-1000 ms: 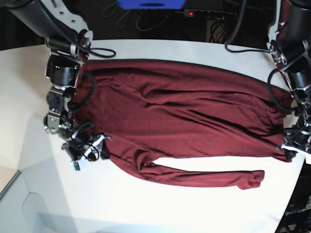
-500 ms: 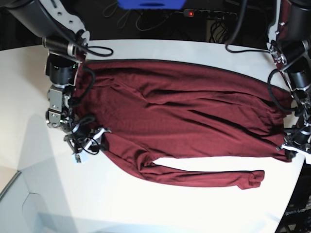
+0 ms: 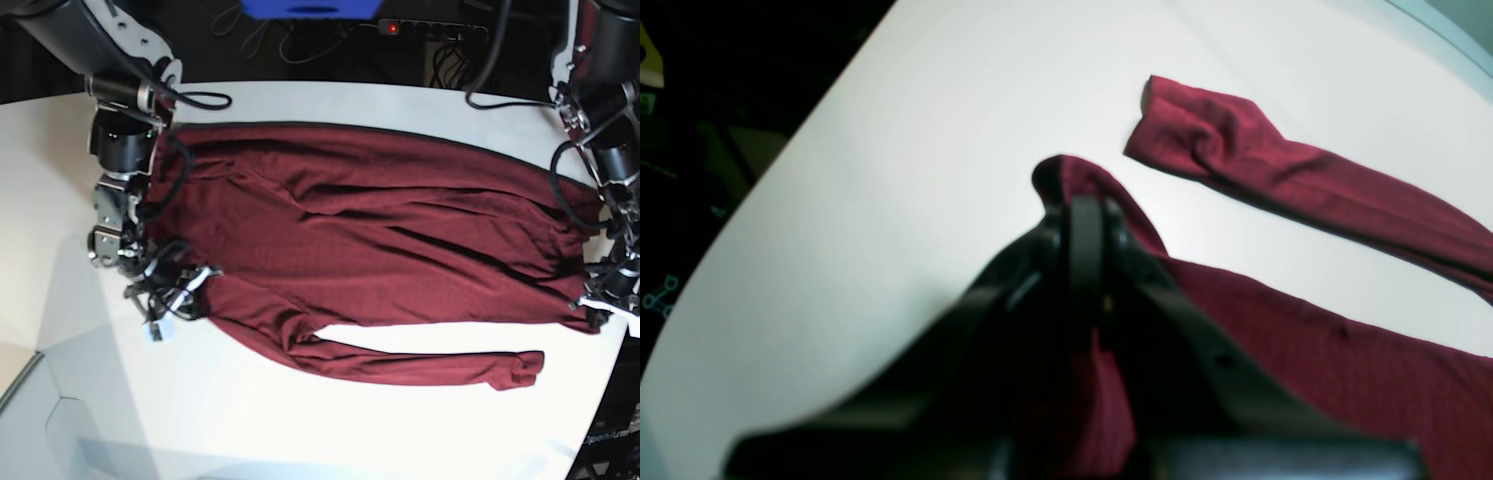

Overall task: Layout the t-shirt on the table in an organized manner, then fold the t-shirt properly
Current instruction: 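Fold the held hem side over toward the collar edge with both grippers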

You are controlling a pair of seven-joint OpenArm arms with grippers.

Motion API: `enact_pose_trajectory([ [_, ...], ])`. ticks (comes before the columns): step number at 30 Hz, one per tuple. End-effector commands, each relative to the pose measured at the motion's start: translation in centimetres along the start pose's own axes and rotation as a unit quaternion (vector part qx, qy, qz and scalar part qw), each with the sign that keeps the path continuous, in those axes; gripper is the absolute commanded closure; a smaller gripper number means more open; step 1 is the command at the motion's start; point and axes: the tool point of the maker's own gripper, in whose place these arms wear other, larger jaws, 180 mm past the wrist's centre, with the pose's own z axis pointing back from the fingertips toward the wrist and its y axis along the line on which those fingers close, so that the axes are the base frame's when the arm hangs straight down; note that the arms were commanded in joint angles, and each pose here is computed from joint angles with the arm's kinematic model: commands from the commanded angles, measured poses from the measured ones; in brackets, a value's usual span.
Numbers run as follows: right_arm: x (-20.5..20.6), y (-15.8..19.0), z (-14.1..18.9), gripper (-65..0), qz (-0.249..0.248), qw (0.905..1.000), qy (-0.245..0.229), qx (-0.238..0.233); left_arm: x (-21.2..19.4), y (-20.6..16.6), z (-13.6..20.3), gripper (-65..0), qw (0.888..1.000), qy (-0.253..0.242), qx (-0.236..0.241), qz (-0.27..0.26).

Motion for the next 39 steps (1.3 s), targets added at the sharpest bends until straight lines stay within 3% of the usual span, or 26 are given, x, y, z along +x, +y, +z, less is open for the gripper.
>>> enact_pose_trajectory([
  [1, 3.3, -0.8, 0.6, 0.0, 0.013, 0.9988, -0.047, -0.007, 3.3, 0.3, 0.2, -0.2, 0.999, -0.042, -0.003, -0.004],
  [11, 5.1, 0.6, 5.1, 0.0, 0.077, 0.9914, -0.100, -0.035, 5.6, -0.5, 2.4, -0.2, 0.995, -0.082, -0.005, -0.058],
  [17, 4.7, 2.3, 7.3, 0.0, 0.060, 0.9893, -0.130, -0.026, 5.1, 1.2, 3.2, -0.2, 0.995, -0.085, 0.012, -0.044],
  [30, 3.0, 3.4, 10.1, 0.0, 0.079, 0.9882, -0.127, -0.034, 3.2, 1.9, 3.7, -0.2, 0.997, -0.070, 0.019, -0.040],
  [39, 2.0, 2.2, 11.8, 0.0, 0.034, 0.9888, -0.141, -0.035, 1.1, 1.8, 3.8, -0.2, 0.998, -0.052, 0.018, -0.035],
])
